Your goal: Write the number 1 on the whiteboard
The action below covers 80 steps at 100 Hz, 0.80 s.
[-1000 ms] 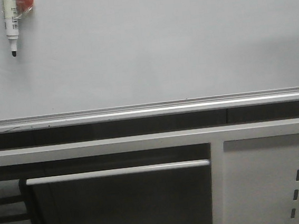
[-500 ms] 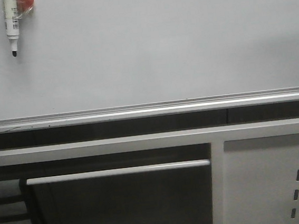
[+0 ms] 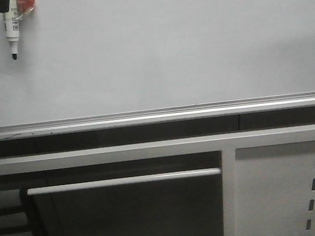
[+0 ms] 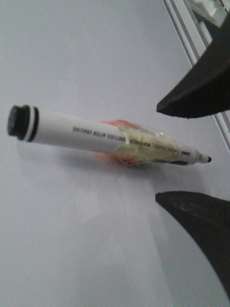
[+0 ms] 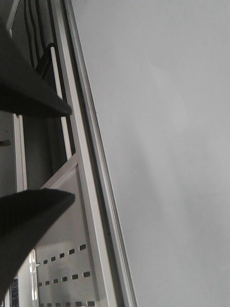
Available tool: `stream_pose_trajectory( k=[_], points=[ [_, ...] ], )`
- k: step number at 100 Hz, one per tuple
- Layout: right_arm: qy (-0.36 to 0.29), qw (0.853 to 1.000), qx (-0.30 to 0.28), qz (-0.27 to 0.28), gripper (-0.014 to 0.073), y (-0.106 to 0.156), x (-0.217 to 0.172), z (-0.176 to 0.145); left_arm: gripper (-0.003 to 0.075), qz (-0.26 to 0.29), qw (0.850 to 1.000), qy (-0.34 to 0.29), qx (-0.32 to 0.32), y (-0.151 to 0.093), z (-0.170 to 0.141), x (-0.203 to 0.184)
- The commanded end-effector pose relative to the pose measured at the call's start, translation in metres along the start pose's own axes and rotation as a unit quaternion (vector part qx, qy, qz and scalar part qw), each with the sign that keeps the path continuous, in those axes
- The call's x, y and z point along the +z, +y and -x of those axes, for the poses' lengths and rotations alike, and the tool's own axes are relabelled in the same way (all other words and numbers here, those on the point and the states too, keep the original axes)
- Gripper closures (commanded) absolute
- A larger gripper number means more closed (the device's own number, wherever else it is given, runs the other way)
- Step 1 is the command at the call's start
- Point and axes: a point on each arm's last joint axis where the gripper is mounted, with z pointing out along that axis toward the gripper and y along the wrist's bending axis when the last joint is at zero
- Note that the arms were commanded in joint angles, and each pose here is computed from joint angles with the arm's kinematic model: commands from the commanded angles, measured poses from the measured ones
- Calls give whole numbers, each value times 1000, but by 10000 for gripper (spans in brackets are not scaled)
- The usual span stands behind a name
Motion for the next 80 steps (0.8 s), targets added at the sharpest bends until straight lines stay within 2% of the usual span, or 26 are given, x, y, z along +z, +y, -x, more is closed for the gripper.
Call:
stream_pose_trajectory(
  k=[1, 32, 60, 70, 80],
  points=[
    [-46, 999, 0, 5, 284, 5, -3, 16, 391, 12, 999, -31, -2, 1, 21, 1],
    [-46, 999, -1, 5, 284, 5, -3, 16, 410, -4, 1000, -24, 7, -3, 31, 19],
    [-46, 999, -13, 5, 284, 5, -3, 16, 639, 0, 1000, -15, 10, -3, 27, 25],
    [-46, 999, -13, 5, 284, 5, -3, 16, 742, 2, 1000, -15, 10, -2, 27, 25],
    [-46, 999, -13, 5, 284, 5, -3, 16, 741, -4, 1000, -15, 10, -3, 27, 24]
  ],
)
